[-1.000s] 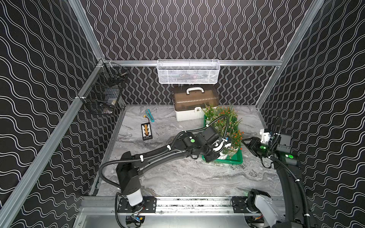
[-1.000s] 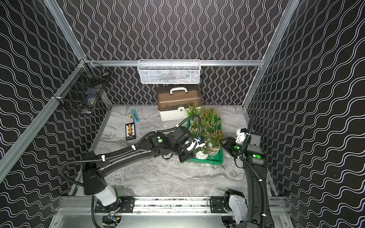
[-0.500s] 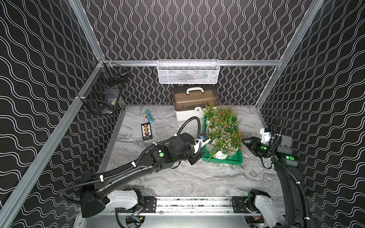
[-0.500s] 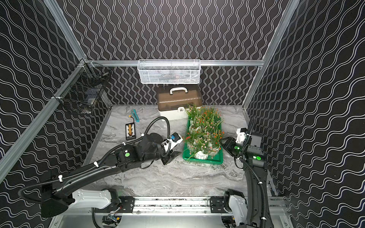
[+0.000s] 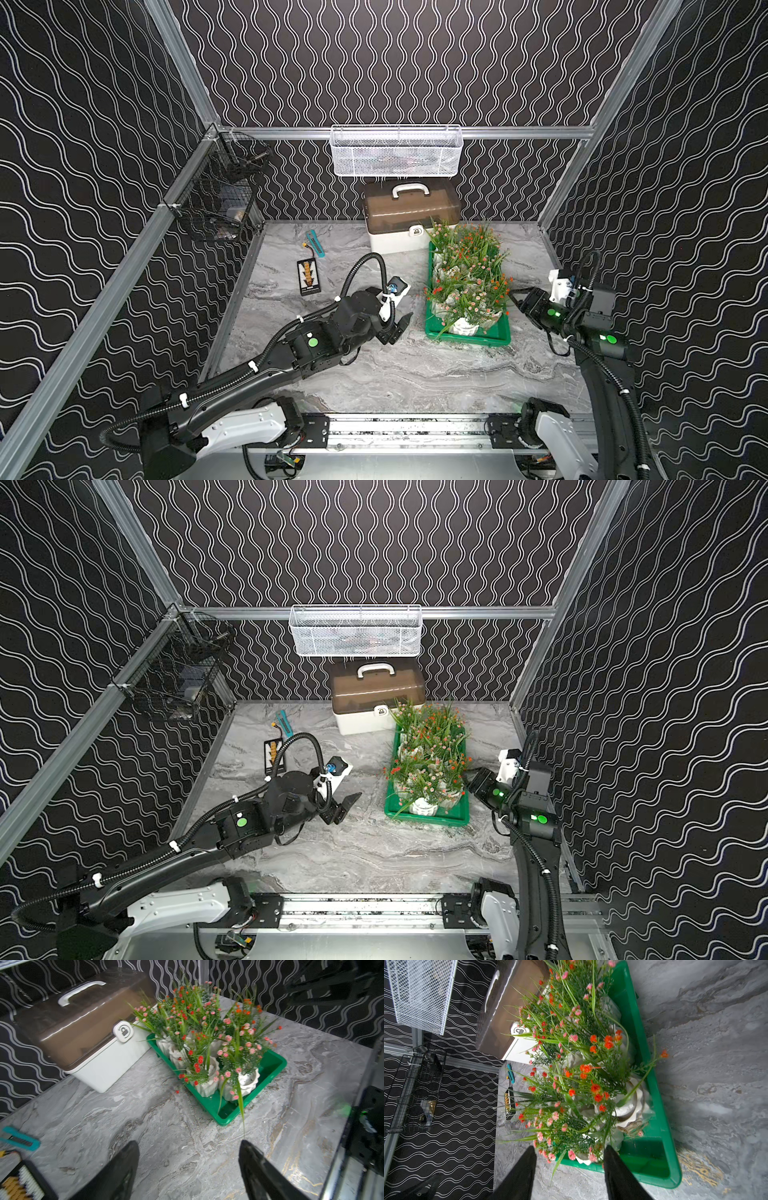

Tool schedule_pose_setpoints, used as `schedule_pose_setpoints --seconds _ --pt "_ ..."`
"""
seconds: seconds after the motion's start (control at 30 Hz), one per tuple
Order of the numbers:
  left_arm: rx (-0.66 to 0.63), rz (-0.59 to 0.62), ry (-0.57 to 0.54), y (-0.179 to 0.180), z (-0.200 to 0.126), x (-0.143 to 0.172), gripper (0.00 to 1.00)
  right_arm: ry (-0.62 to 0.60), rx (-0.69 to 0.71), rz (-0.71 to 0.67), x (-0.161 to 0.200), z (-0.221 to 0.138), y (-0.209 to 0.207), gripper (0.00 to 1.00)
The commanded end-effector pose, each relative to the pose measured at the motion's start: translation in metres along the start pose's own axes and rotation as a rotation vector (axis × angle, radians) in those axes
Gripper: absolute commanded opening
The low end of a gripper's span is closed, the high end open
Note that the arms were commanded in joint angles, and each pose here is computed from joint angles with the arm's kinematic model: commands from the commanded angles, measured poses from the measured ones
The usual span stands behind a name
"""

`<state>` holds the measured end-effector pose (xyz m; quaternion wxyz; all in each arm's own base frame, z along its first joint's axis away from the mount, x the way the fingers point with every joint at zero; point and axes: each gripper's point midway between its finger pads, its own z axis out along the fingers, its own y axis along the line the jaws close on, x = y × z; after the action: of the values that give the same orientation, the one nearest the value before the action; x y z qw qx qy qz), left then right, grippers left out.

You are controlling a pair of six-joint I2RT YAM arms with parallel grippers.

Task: Put the potted gypsophila into the storage box
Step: Reset both arms

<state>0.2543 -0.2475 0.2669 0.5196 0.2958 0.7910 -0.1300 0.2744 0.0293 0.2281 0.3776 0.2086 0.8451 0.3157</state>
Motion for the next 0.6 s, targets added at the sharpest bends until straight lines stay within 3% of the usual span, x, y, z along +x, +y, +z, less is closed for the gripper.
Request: schedule_pose_setpoints --seconds 0.0,0.07,0.27,0.4,0.57 --pt "-0.141 -0.067 -0.061 0.030 -0.002 -0.013 0.93 -0.094 -0.042 -0.071 -0.027 0.001 0.013 0.62" --pt "-0.197 -0.092 -0.076 0.044 -0.001 -0.012 0.99 -0.108 -0.052 -0.099 -0.034 0.004 0.016 0.65" --pt "-0.335 -0.126 -0.098 0.090 0.000 -0.006 0.99 -0.164 -0.018 -0.146 -0.062 0.013 0.014 0.72" --pt "-0.421 -0.180 -0.120 0.128 -0.006 0.002 0.99 -0.229 0.038 -0.169 -0.084 0.018 0.006 1.00" --pt "-0.550 -0.253 -0.095 0.181 -0.013 0.025 0.99 -0.295 0.141 -0.214 -0.106 0.018 -0.007 1.00"
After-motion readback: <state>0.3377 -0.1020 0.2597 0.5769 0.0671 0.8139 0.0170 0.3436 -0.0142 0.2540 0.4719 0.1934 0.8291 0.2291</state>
